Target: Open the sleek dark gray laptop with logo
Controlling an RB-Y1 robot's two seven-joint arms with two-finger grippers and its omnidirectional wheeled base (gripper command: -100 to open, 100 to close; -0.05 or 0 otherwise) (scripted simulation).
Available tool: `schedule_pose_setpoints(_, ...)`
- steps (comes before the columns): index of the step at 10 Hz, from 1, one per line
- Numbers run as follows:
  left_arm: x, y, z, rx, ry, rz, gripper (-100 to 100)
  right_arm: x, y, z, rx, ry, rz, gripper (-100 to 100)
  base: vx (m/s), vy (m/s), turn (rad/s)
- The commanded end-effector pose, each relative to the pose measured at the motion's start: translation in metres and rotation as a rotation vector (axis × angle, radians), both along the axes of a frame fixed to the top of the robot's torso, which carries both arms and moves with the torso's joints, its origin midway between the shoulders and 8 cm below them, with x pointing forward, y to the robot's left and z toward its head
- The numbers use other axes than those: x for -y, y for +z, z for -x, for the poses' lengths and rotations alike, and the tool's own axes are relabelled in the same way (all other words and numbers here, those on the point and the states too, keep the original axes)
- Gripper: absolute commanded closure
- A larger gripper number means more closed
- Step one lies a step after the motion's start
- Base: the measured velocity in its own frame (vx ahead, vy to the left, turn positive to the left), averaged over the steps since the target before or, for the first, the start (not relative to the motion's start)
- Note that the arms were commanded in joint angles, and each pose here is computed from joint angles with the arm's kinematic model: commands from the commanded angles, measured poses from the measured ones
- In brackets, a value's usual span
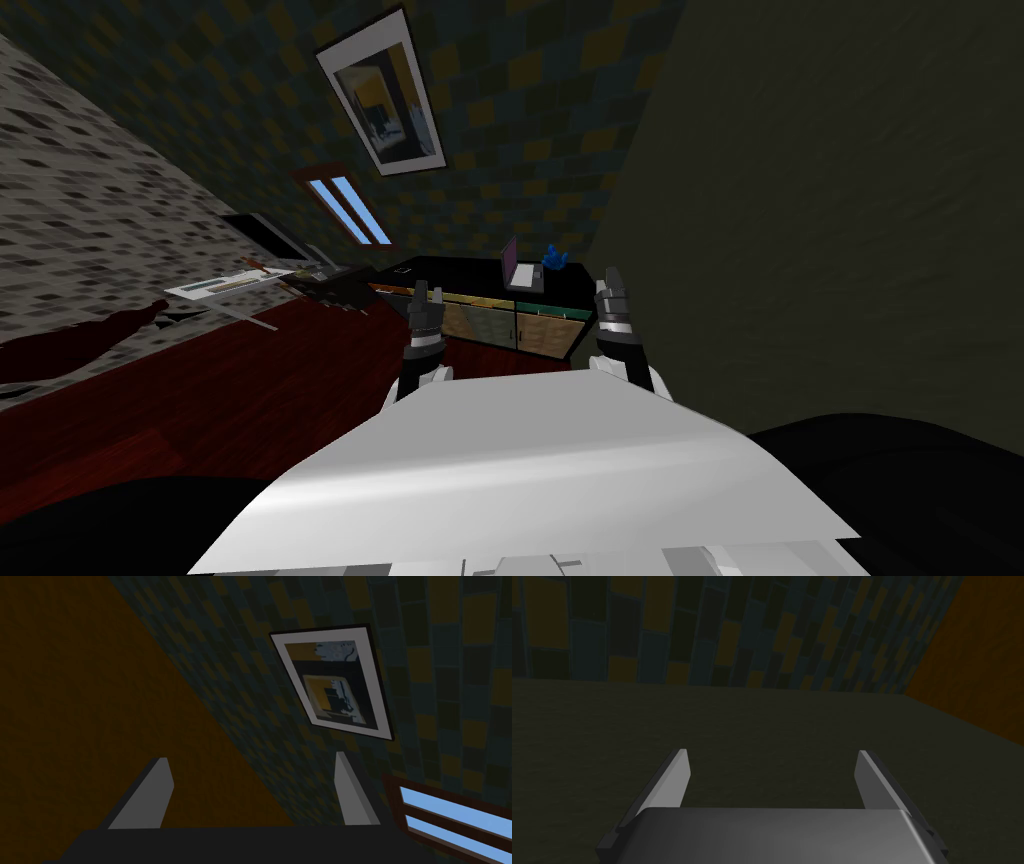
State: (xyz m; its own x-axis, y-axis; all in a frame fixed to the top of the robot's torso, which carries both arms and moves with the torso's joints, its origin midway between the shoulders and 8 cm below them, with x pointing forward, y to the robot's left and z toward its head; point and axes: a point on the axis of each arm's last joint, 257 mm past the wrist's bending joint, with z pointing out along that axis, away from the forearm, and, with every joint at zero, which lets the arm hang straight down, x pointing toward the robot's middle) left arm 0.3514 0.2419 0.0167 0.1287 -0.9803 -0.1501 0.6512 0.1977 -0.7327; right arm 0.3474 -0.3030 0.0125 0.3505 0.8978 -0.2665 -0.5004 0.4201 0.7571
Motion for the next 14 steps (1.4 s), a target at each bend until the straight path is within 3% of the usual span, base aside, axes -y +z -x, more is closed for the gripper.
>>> schedule_pose_setpoints(1, 0.000, 0.000, 0.000, 0.000, 0.000, 0.000, 0, 0.000, 0.000, 0.000, 0.000, 0.000, 0.000, 0, 0.000, 0.000, 0.000)
schedule_pose_setpoints(9, 0.000, 0.000, 0.000, 0.000, 0.000, 0.000, 0, 0.000, 0.000, 0.000, 0.000, 0.000, 0.000, 0, 0.000, 0.000, 0.000)
schedule_pose_setpoints(10, 0.000, 0.000, 0.000, 0.000, 0.000, 0.000, 0, -0.002, -0.003, -0.002, -0.017, 0.009, 0.039, -100, 0.016, 0.019, 0.012)
schedule_pose_setpoints(14, 0.000, 0.000, 0.000, 0.000, 0.000, 0.000, 0, -0.001, -0.019, -0.008, -0.097, 0.008, 0.171, -100, 0.031, 0.063, 0.022)
